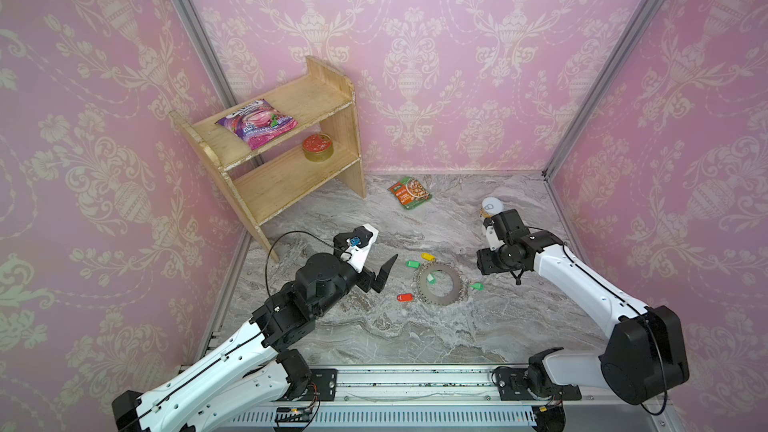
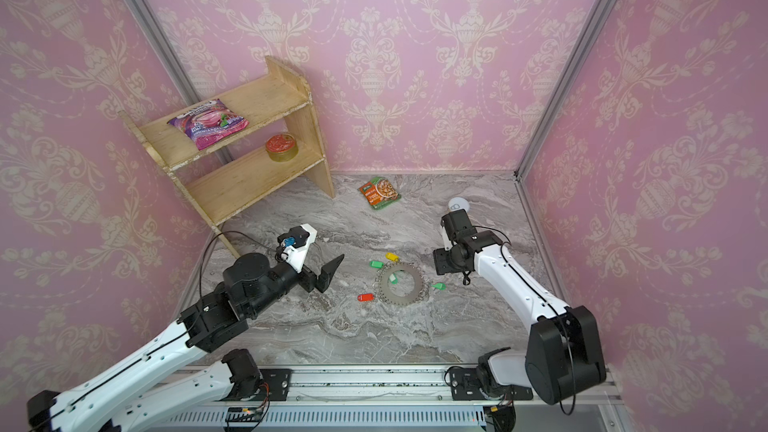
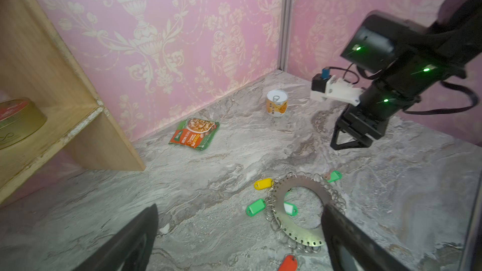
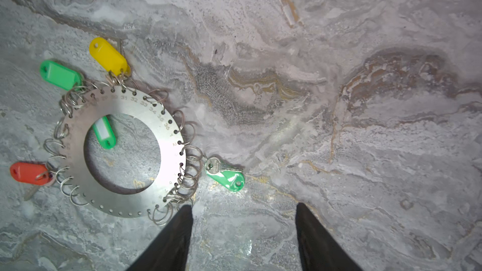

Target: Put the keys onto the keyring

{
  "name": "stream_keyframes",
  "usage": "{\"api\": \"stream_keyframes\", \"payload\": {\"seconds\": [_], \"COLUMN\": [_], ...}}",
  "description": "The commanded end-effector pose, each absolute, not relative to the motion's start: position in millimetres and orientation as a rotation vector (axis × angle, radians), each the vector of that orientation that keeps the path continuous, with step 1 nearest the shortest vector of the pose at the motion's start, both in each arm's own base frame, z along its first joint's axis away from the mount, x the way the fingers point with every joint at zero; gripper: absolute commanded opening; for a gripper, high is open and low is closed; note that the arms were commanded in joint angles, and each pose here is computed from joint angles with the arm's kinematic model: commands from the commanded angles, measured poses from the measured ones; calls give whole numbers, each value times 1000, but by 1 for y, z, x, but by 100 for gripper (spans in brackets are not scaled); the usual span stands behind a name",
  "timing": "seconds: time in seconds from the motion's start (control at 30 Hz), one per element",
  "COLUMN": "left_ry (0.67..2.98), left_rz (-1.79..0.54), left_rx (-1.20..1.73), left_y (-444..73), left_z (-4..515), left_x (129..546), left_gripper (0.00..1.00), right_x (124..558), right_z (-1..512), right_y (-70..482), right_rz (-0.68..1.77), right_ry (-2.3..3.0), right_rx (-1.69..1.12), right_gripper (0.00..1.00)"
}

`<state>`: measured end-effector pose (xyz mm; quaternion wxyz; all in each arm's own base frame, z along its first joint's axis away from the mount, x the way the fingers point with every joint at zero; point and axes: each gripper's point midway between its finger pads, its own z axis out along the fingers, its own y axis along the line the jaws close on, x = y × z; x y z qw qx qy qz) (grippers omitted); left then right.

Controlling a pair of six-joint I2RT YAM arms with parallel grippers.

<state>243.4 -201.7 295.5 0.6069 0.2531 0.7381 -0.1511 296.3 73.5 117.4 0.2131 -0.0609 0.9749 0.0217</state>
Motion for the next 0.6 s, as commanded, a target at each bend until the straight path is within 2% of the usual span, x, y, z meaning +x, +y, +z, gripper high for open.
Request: {"api": "stream_keyframes", "payload": {"seconds": [0.0, 0.13, 0.23, 0.57], "left_ry": [1709, 1773, 1802, 1843], "left_rz": [-137, -62, 15, 194], "left_rx": [449, 289, 218, 93], "left_y": [-170, -141, -119, -58], "left_z": [284, 260, 242, 186], "left_x": [273, 300, 313, 335], "left_gripper": [99, 99, 99, 99], "right_x": [312, 321, 330, 364], "right_z": [138, 155, 166, 161], "right_y": [64, 57, 52, 27], "right_rz": [42, 58, 60, -76], "right_ry": [2568, 2463, 2388, 2130], "right_rx": [-122, -90, -72, -71], "right_gripper": [75, 91, 98, 100]}}
